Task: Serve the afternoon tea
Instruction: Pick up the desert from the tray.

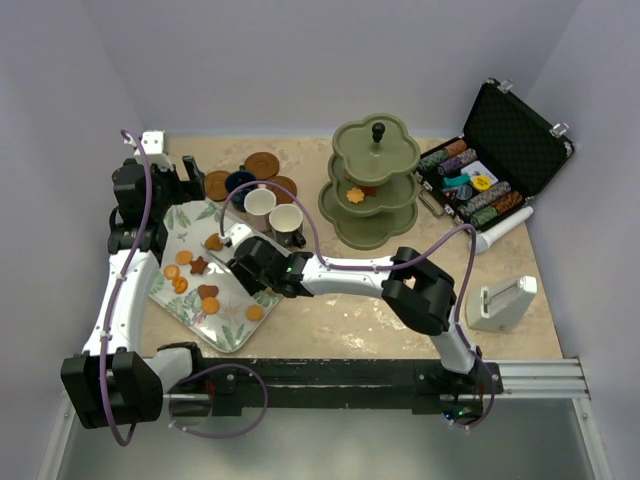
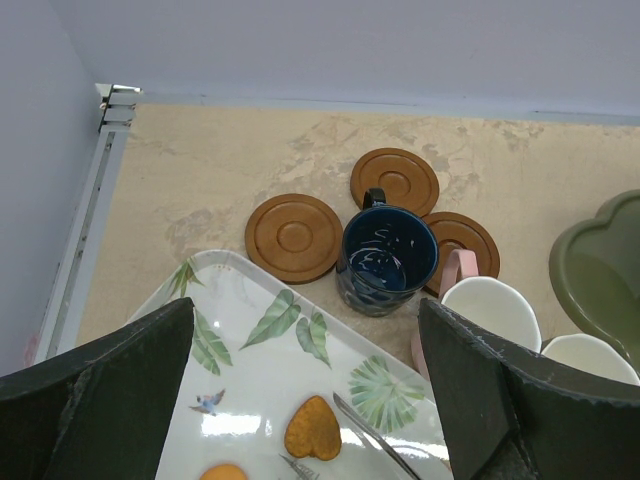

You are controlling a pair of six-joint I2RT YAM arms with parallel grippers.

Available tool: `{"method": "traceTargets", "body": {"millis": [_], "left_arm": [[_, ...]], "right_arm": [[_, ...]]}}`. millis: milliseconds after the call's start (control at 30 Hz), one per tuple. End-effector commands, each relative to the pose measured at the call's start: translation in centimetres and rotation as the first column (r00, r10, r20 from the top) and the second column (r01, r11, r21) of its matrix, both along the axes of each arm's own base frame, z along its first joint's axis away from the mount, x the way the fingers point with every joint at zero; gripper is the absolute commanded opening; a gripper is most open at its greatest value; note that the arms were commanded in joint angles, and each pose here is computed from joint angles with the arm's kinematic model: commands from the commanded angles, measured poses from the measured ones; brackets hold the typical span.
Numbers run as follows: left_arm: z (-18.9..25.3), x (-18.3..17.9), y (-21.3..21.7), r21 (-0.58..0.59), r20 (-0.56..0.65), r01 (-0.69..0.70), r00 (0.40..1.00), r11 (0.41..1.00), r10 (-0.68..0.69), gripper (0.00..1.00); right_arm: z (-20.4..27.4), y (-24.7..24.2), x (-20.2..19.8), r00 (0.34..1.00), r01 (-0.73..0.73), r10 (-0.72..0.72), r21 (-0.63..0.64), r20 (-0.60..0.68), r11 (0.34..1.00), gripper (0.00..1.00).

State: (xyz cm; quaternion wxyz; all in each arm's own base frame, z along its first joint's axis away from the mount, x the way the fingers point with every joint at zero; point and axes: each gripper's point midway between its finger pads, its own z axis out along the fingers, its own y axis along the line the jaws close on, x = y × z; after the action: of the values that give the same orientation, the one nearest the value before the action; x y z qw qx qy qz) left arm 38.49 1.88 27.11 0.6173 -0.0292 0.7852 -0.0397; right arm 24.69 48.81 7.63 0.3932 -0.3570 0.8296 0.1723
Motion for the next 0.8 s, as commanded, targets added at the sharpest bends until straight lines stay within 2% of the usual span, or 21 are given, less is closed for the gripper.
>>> {"method": "traceTargets", "body": {"millis": [0,433,767], "left_arm": [[0.7,0.0,-0.2,0.016,0.026,0.007,1.000,1.000,-0.008,0.99],[0.6,0.0,-0.1,0.019,0.025,0.002,1.000,1.000,-0.002,0.98],[0.9,-0.1,0.3,0.023,0.032,-0.016,0.999,1.000,0.016,0.99]], "right_arm": [[3.0,1.8,1.0,0.999,0.006,-0.010,0.077,0.046,0.997,0.52],[3.2,1.7,1.2,0.999,0.014,-0.018,0.094,0.045,0.995,0.40],[8.3,0.9,0.8,0.997,0.011,-0.025,0.180,0.075,0.984,0.36]]}}
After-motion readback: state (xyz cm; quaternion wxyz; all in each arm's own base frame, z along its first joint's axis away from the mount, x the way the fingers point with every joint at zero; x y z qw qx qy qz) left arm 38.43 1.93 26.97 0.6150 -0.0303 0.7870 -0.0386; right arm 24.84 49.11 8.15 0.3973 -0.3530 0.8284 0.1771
